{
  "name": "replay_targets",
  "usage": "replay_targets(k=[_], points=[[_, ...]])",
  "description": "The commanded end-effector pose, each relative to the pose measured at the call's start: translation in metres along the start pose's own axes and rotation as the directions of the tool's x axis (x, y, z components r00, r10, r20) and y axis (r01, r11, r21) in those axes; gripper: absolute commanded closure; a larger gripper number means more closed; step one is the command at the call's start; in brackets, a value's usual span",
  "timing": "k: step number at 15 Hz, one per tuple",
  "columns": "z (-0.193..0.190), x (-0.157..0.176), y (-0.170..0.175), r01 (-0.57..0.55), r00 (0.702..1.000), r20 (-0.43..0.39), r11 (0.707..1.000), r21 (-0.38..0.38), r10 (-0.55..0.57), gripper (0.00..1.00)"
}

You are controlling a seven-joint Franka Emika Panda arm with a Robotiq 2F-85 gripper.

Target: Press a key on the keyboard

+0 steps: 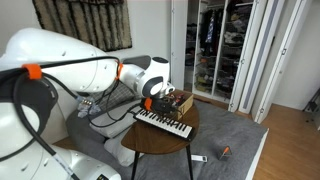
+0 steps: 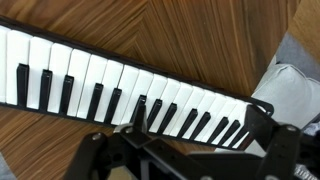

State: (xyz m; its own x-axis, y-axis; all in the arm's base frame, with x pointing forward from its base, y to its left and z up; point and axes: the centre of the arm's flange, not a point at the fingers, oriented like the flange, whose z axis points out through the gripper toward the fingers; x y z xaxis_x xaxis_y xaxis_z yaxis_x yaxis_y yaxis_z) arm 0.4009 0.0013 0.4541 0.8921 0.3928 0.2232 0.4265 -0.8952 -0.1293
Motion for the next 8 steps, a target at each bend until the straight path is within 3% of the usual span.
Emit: replay_targets(k=[1,5,6,7,8], points=[[0.0041,-0.0042,0.0043,-0.045,0.999,-0.020,0.999,0.025,0.045,0.00],[0.0083,-0.0045,0.0088,-0.104,0.993,-0.046,0.994,0.033,0.105,0.00],[0.0083,-0.0035,0.0090,-0.108,0.992,-0.054,0.994,0.035,0.110,0.05],[0.0089,-0.0021,0.0085,-0.108,0.992,-0.064,0.993,0.037,0.110,0.26],[0.0095,-0.0010,0.0085,-0.110,0.991,-0.070,0.993,0.037,0.112,0.29]])
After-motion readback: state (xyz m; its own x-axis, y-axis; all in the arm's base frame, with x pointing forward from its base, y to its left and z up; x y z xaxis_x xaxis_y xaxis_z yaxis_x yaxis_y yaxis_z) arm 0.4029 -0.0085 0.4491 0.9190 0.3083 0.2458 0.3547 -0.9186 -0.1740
